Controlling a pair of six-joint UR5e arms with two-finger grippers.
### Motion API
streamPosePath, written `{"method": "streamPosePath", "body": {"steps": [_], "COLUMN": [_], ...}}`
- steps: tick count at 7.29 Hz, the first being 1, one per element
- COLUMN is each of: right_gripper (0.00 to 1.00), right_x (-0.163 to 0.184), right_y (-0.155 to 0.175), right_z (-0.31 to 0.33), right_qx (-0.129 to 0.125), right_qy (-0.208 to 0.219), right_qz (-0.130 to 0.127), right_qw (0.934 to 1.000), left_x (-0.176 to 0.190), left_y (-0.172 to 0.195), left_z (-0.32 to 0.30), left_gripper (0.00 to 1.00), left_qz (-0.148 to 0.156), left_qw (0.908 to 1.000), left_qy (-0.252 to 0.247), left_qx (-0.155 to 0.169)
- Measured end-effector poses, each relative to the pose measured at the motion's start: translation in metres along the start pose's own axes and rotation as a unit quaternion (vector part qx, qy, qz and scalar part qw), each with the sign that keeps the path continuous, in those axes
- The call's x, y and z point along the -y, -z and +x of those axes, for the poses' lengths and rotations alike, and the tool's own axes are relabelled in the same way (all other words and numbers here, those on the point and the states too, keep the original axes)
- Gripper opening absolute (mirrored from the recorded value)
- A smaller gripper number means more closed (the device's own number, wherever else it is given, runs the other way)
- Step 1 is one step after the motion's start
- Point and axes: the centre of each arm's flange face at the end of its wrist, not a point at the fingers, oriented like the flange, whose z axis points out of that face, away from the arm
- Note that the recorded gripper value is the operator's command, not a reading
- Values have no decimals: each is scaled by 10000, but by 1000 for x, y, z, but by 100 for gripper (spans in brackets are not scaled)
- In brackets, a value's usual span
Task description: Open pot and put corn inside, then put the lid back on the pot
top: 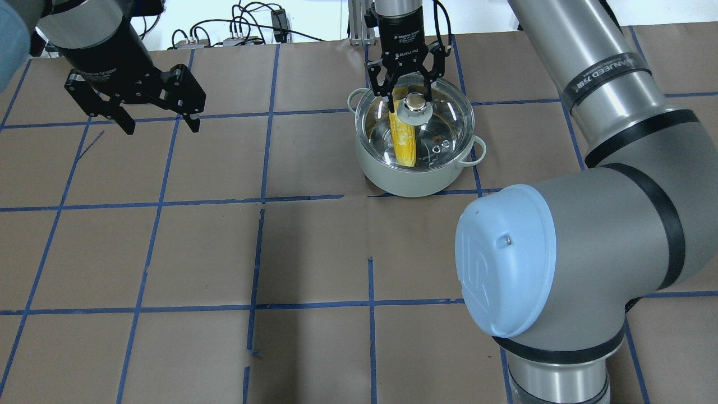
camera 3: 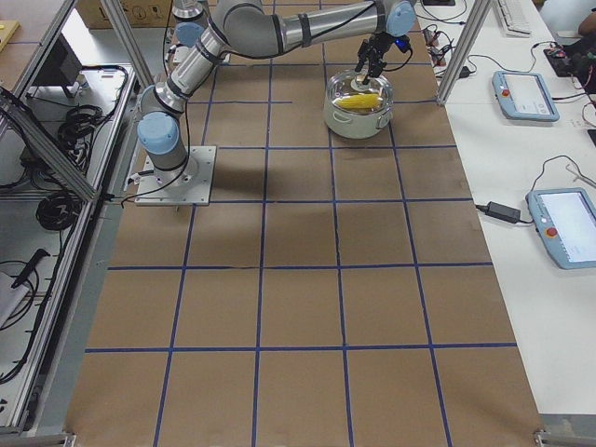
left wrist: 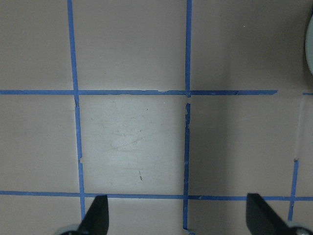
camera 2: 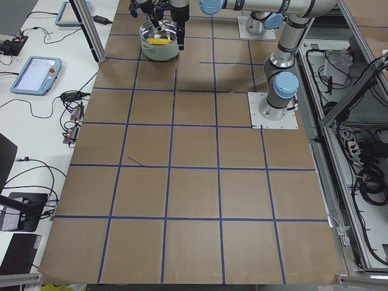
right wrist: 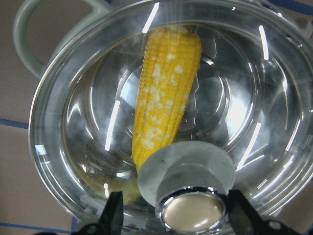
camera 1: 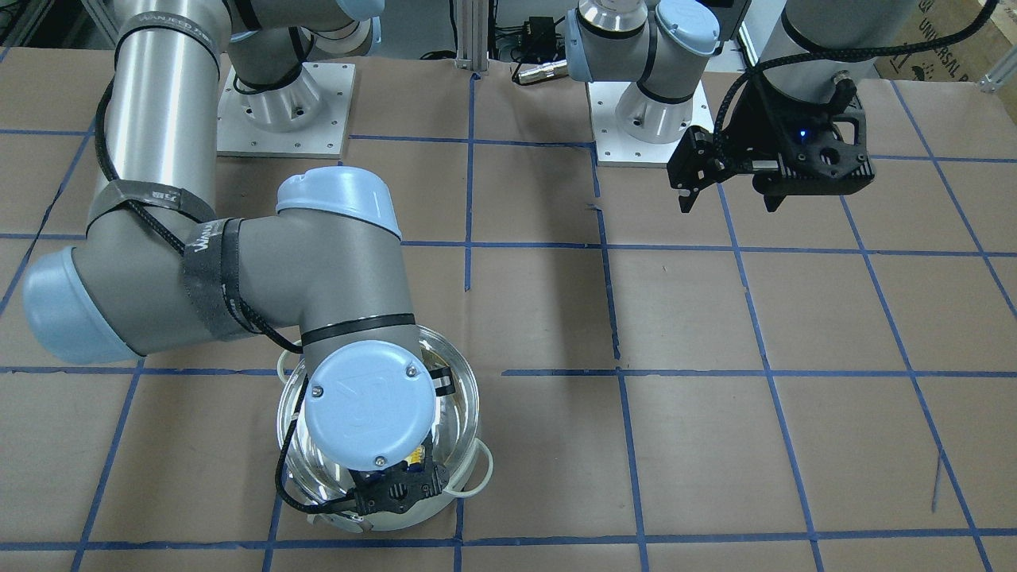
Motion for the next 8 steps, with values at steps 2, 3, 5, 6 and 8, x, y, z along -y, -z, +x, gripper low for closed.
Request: {"method": "streamPosePath", "body": {"steps": [2,3,5,6,8], "right_gripper": [72,71,70,66,75], "right_x": [-17,-37,-90,-110,-122], "right_y": [19,37,82,99,107], "right_z": [11,13,15,16,14], "right_qx": [-197,-239,-231,-227,-220], "right_qy": [-26,-58,-172,-209,-280], "right_qz": [49,54,192,300,418], "right_qw": [9998,9997,9994,9991,9985], "left_x": [0,0,0,0,0], "left_y": [0,0,0,0,-1], "left_z": [0,0,0,0,0], "left_gripper": [100,100,100,100,100], "left_qz": [-4,-5,-2,-3,-5], "left_qw": [10000,10000,10000,10000,10000], "left_qy": [5,4,-1,0,5], "left_qx": [0,0,0,0,0]}}
